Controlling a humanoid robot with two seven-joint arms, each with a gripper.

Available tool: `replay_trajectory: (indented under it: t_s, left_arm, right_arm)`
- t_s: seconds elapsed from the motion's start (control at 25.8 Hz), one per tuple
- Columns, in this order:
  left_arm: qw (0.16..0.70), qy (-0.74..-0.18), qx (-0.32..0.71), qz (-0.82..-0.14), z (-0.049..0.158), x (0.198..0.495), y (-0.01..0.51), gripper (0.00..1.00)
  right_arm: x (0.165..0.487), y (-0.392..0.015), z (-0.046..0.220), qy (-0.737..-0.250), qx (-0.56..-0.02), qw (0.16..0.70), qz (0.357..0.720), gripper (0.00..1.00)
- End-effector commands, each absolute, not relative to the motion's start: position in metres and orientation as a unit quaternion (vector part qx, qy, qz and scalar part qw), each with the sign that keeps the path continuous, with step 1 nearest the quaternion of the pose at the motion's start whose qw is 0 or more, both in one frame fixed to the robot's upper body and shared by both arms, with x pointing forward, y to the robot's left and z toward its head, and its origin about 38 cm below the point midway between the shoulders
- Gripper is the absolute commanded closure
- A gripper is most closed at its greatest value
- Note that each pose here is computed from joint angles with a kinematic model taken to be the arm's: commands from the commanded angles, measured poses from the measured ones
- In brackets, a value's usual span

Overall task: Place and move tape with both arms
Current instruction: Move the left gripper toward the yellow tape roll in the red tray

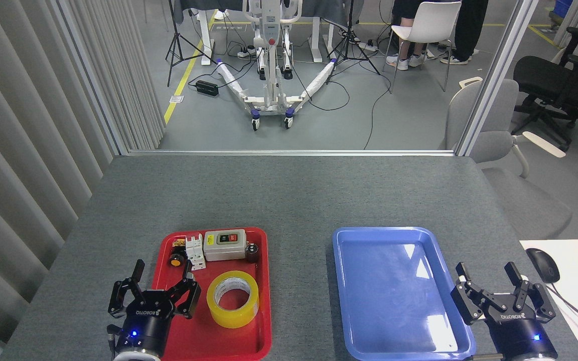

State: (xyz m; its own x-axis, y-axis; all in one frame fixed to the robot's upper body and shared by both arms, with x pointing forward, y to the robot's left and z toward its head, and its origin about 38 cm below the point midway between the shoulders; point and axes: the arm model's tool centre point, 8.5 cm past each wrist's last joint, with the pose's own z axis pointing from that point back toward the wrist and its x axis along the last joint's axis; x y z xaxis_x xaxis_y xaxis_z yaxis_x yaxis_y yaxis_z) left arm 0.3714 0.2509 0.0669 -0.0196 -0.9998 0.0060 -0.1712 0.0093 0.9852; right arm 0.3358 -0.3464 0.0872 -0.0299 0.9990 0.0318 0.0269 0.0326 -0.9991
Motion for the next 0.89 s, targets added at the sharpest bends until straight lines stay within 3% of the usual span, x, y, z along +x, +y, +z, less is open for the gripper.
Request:
replay_trajectory:
  t_s: [0.0,0.39,0.58,0.85]
  left_arm:
    - [0.452,-0.548,0.535,-0.458,0.067,0.371,0.251,0.0]
    - [0.453,-0.557,0.53,-0.451,0.073,0.377,0.246,0.0]
    - [0.516,-0.548,0.464,-0.466,0.079,0.387,0.242,0.0]
    - [0.637,-0.414,0.248,-0.601,0.08,0.407,0.22,0.0]
  right_arm:
    - [0.337,-0.347,0.089,-0.523,-0.493,0.49,0.494,0.0]
    - [0.342,-0.342,0.098,-0.533,-0.494,0.478,0.494,0.0]
    - [0.342,-0.34,0.096,-0.533,-0.491,0.478,0.497,0.0]
    - [0.34,-0.34,0.093,-0.53,-0.49,0.48,0.499,0.0]
